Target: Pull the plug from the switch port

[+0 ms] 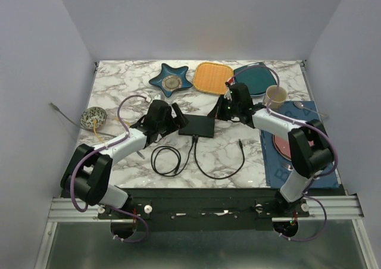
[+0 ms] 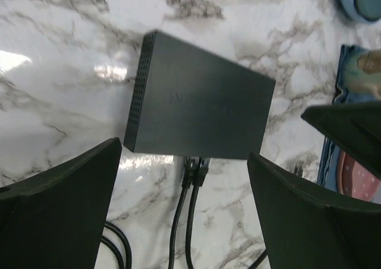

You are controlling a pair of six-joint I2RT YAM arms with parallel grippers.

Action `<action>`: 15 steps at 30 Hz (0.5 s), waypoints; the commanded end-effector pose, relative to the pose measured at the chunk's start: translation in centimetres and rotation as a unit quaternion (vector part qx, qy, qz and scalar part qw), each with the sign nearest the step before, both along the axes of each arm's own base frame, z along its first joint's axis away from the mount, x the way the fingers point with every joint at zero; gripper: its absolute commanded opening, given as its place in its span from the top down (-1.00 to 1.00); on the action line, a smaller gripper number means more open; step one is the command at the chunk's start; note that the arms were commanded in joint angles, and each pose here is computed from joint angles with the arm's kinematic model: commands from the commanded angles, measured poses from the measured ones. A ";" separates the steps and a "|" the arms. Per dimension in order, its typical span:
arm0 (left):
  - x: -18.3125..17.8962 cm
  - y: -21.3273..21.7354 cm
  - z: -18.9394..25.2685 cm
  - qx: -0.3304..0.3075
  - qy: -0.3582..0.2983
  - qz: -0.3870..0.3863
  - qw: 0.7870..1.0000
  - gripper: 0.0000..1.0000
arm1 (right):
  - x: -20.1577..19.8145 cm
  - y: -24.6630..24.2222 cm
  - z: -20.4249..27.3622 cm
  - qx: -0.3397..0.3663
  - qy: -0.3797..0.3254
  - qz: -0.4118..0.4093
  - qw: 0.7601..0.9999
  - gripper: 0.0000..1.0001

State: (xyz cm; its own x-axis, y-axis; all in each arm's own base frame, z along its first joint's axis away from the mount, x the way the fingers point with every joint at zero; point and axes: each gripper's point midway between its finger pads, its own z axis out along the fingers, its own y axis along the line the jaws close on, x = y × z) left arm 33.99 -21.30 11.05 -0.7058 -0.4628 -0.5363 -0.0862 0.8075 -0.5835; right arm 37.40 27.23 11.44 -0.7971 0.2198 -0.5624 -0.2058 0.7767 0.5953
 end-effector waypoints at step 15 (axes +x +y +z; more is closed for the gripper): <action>-3.5 -5.1 -0.9 -0.199 -0.024 -0.080 0.976 -0.38 | -2.0 4.7 -5.6 0.098 0.104 0.084 0.986 0.88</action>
State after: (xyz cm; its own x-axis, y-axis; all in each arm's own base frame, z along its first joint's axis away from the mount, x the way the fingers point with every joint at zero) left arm 30.70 -25.27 9.74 -0.7507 -0.5226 -0.4042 0.0327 0.5816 -0.8128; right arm 35.86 30.76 5.83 -0.9131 0.1762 -0.3676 -0.1680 0.6590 0.7332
